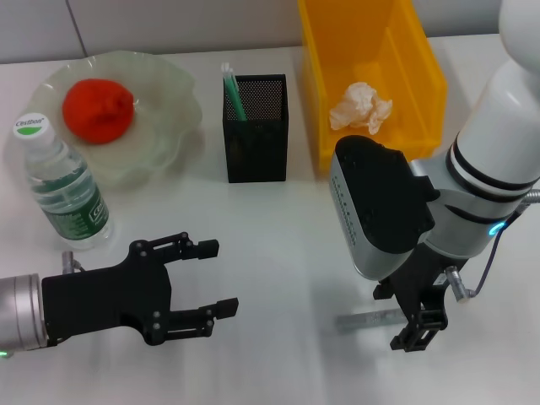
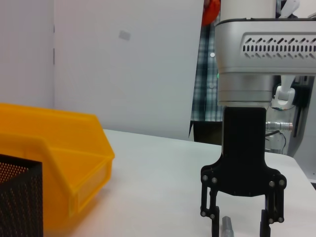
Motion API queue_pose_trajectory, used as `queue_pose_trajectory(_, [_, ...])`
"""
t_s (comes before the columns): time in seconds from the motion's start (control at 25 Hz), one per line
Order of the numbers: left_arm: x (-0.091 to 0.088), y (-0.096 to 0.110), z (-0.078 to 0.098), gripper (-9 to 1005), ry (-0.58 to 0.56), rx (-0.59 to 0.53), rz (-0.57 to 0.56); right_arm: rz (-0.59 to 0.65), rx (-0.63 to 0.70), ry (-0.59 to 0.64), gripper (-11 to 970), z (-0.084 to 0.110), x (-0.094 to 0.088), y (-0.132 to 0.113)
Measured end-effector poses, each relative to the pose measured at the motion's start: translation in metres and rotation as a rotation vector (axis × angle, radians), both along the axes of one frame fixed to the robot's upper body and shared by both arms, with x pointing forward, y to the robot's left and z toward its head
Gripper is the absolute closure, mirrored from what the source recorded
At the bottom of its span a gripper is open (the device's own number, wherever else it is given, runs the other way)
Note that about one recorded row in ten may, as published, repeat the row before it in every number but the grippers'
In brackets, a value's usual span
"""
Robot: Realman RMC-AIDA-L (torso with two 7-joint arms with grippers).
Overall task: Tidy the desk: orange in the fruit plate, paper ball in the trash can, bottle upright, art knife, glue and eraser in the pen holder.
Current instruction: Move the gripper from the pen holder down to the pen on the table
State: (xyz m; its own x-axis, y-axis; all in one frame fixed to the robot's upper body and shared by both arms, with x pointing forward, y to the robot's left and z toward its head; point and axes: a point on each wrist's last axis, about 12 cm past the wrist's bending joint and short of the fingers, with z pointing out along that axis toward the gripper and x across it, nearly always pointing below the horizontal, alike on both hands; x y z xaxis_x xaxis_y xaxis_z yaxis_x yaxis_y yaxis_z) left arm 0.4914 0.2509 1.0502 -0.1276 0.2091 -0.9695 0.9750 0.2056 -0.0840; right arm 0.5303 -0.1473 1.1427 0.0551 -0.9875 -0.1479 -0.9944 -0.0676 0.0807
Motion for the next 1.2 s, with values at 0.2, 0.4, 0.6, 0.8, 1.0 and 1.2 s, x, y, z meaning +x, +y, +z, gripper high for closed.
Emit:
queue_pose_trajectory(0.2, [-0.002,0.001,-0.001,213,0.003,-0.001,0.006,0.015,-0.011,0.002,333,-0.004,-0.002,0.003])
queue_pose_trajectory(0.4, [-0.003,0.000,-0.001,214,0.004,-0.003,0.003,0.012,-0.017,0.001,345,-0.007,-0.002,0.004])
queue_pose_trajectory(0.6, [-0.004,0.000,-0.001,214,0.006,-0.010,-0.007,0.003,-0.030,0.000,357,-0.008,-0.002,0.005])
queue_pose_trajectory(0.8, [-0.005,-0.001,-0.001,214,0.008,-0.010,-0.012,-0.005,-0.037,-0.010,393,-0.011,-0.002,0.006])
queue_pose_trajectory(1.0, [-0.006,-0.002,-0.002,215,0.009,-0.008,-0.017,-0.006,-0.044,-0.006,407,-0.015,-0.002,0.006])
queue_pose_trajectory(1.2, [-0.006,-0.002,-0.002,217,0.009,-0.010,-0.020,-0.008,-0.045,-0.005,414,-0.016,-0.002,0.006])
